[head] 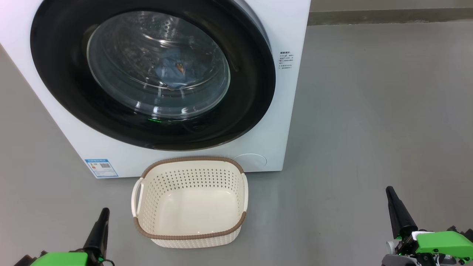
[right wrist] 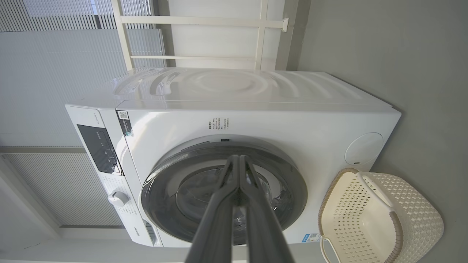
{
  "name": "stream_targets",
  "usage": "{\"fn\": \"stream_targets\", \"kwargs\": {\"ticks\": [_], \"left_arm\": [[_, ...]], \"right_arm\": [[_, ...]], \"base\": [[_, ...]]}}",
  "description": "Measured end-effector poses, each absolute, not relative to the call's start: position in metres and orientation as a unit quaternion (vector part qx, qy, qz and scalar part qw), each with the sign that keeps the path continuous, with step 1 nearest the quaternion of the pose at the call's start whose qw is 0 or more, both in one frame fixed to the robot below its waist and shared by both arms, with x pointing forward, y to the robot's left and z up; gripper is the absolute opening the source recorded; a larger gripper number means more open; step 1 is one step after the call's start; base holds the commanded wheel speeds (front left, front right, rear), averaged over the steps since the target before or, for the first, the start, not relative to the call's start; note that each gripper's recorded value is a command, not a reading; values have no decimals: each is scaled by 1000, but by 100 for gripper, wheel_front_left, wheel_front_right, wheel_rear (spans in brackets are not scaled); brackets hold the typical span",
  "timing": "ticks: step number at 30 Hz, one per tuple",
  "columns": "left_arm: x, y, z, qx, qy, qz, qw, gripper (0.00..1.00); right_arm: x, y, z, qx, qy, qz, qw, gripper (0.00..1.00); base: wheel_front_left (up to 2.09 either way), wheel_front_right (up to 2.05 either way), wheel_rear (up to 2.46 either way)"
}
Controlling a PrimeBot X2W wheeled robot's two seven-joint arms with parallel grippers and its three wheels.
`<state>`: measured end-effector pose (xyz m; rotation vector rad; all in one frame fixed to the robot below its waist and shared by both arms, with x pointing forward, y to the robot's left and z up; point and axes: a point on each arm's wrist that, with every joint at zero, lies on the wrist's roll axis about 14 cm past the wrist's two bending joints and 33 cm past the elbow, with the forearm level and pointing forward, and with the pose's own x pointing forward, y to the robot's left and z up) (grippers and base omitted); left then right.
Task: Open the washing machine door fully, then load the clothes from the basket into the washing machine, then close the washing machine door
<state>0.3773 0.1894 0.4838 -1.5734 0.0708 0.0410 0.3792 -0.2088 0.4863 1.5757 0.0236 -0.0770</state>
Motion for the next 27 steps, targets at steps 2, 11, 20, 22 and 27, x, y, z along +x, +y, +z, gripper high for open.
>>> {"fn": "stream_targets", "kwargs": {"ticks": [2,11,20,22,27], "left_arm": [[377,189,484,-708,32,18,705,0],[377,189,484,-708,32,18,705,0],[377,189,484,-708,32,18,705,0],[377,189,484,-708,32,18,705,0],[377,189,484,-708,32,18,705,0]], "right_arm": [[379,-209,486,709,11,-35,705,0],[379,-209,486,709,11,-35,705,0],[379,-209,486,709,11,-35,705,0],[379,-209,486,709,11,-35,705,0],[379,-209,486,709,11,-35,705,0]], "base": [[0,0,0],[0,0,0],[0,0,0],[0,0,0],[0,0,0]]}}
